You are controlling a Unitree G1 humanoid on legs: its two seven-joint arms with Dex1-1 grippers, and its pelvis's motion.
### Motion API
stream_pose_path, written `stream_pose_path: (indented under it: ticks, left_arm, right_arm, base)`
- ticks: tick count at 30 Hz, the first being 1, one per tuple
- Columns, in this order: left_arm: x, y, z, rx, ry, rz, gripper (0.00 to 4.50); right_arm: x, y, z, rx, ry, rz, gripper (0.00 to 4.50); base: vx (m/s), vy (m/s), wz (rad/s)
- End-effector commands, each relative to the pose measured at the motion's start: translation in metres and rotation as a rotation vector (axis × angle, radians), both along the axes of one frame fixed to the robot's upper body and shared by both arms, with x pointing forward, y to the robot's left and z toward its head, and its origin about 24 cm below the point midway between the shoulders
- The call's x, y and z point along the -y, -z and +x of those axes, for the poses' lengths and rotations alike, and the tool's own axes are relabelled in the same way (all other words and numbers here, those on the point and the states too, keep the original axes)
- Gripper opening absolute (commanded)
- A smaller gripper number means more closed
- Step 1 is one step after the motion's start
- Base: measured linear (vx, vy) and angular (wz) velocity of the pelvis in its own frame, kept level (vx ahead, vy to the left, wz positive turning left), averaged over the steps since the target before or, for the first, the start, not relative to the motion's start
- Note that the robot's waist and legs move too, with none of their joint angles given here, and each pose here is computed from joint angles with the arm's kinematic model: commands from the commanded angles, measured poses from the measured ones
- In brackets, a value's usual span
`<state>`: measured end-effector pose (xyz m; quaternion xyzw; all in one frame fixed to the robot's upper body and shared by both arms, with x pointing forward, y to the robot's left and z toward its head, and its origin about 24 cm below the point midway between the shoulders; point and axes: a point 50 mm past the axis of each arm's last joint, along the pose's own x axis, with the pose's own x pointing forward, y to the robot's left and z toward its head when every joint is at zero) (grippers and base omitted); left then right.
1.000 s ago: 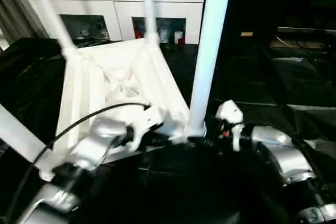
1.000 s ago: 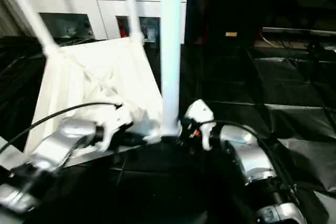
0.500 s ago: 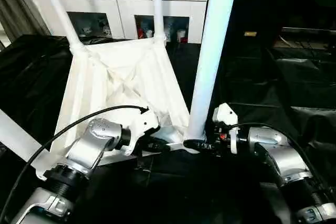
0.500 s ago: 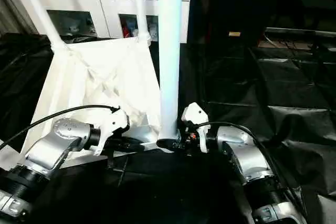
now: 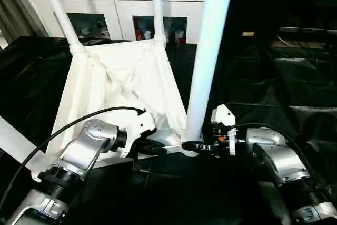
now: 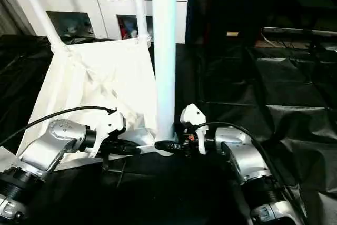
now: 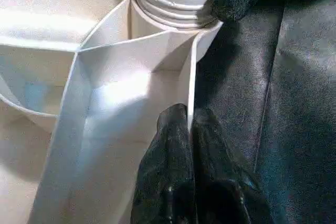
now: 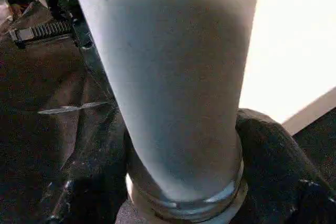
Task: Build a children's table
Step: Rotate leg to tighten
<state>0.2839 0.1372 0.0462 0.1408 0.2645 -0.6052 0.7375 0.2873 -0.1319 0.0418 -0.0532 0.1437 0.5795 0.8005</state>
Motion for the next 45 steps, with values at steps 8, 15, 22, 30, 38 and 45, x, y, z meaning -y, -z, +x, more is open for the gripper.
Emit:
stream_pose_path:
  ticks: [8, 15, 22, 30, 38, 45]
  left_arm:
    - [0.022, 0.023, 0.022, 0.034, -0.273, 0.035, 0.00]
    - [0.050, 0.032, 0.035, 0.018, -0.461, 0.042, 0.00]
    - [0.061, 0.039, 0.037, 0.019, -0.497, 0.077, 0.00]
    - [0.055, 0.038, 0.036, 0.048, -0.453, 0.097, 0.00]
    - [0.039, 0.030, 0.020, 0.076, -0.262, 0.093, 0.00]
    - [0.027, 0.016, -0.004, 0.039, 0.005, -0.036, 0.00]
  right_arm:
    - [-0.029, 0.030, 0.016, -0.049, 0.488, 0.002, 2.65]
    - [-0.056, 0.038, 0.020, -0.072, 0.629, -0.012, 2.65]
    - [-0.070, 0.034, 0.025, -0.074, 0.623, -0.006, 2.64]
    - [-0.068, 0.028, 0.024, -0.072, 0.592, 0.052, 3.43]
    - [-0.015, 0.014, 0.014, 0.142, 0.199, -0.155, 3.69]
    - [0.019, -0.008, 0.008, 0.095, 0.033, -0.084, 3.69]
  base:
    - [0.000, 0.000, 0.00]
    - [0.000, 0.000, 0.00]
    - [0.000, 0.000, 0.00]
    - [0.000, 0.000, 0.00]
    - [0.013, 0.000, -0.01]
    - [0.000, 0.000, 0.00]
